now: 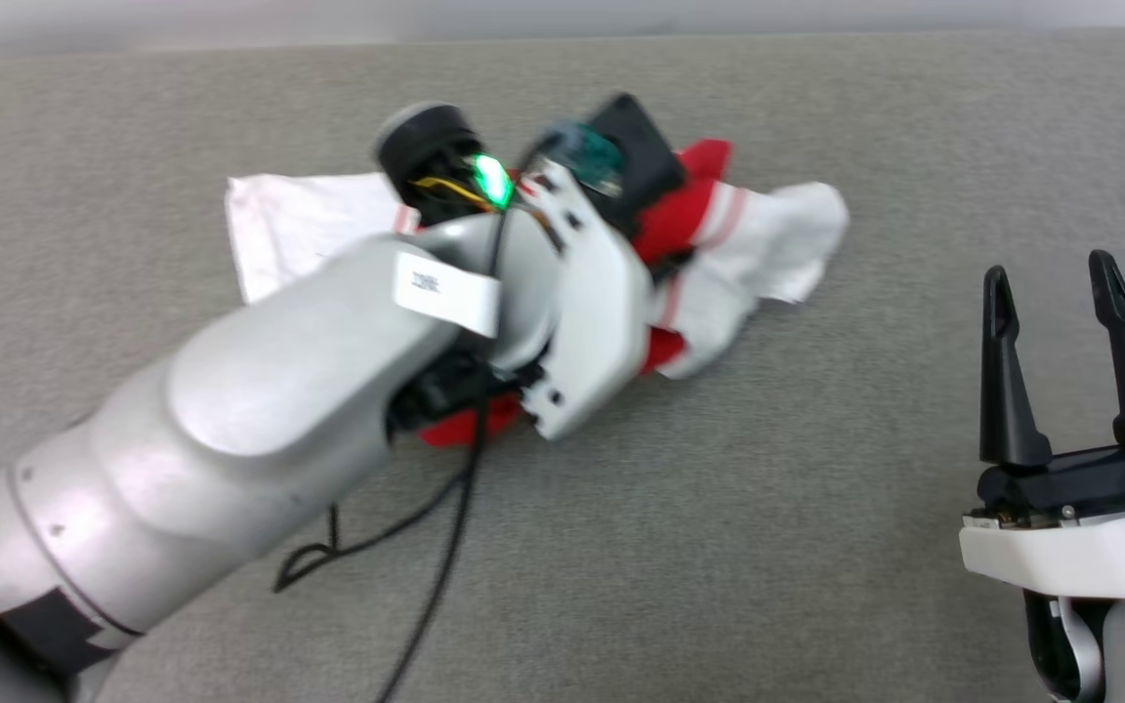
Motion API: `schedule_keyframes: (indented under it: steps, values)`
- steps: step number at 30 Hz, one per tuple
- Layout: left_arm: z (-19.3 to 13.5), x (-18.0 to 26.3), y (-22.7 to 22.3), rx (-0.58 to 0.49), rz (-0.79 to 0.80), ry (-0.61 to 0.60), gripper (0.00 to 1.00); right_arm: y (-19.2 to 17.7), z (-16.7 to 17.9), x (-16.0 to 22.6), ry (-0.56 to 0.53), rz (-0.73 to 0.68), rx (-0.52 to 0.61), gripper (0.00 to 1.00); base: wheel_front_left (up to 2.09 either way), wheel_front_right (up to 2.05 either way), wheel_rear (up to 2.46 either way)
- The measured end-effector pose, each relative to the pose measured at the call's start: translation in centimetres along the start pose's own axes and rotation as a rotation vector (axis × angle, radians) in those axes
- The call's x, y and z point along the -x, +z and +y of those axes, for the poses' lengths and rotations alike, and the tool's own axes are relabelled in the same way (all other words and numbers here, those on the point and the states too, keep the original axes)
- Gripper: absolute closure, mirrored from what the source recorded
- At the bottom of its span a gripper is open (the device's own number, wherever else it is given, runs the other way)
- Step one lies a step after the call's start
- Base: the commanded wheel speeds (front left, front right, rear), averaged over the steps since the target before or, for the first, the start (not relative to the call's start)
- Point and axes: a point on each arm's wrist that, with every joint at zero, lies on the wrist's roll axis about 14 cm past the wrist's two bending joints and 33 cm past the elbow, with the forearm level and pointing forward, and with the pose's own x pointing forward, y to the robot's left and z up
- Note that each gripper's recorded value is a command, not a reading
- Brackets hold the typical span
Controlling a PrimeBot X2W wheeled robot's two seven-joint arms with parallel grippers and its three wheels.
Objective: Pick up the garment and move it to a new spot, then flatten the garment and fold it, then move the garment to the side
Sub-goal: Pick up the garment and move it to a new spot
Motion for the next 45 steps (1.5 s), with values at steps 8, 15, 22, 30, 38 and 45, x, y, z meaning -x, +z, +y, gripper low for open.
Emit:
schedule_keyframes:
  steps: [8,15,22,30,38,45]
  values:
    - [-4.1,-3.1,-0.4,0.002,0.002,-0.15,1.0,0.2,-2.2,1.1,-0.063,0.012,0.02,0.0,0.0,0.0,0.0]
    - [-1.9,-4.7,-7.2,0.117,0.15,-0.096,1.0,-0.5,-2.9,1.1,-0.08,0.03,0.025,0.0,0.0,0.0,0.0]
    - [-2.5,-5.1,-13.8,0.157,0.295,-0.074,1.0,-1.1,-3.3,1.3,-0.091,0.05,0.031,0.0,0.0,0.0,0.0]
    - [-2.5,-4.6,-12.1,0.132,0.171,-0.02,0.0,-0.6,-2.5,1.5,-0.07,0.041,0.024,0.0,0.0,0.0,0.0]
    - [-1.3,-2.0,-4.8,0.073,-0.183,0.134,0.0,0.7,-1.4,2.9,-0.044,0.026,0.016,0.0,0.0,0.0,0.0]
    - [1.3,3.7,-3.0,0.037,-0.366,0.403,0.0,1.6,0.0,3.6,-0.009,0.01,-0.004,0.0,0.0,0.0,0.0]
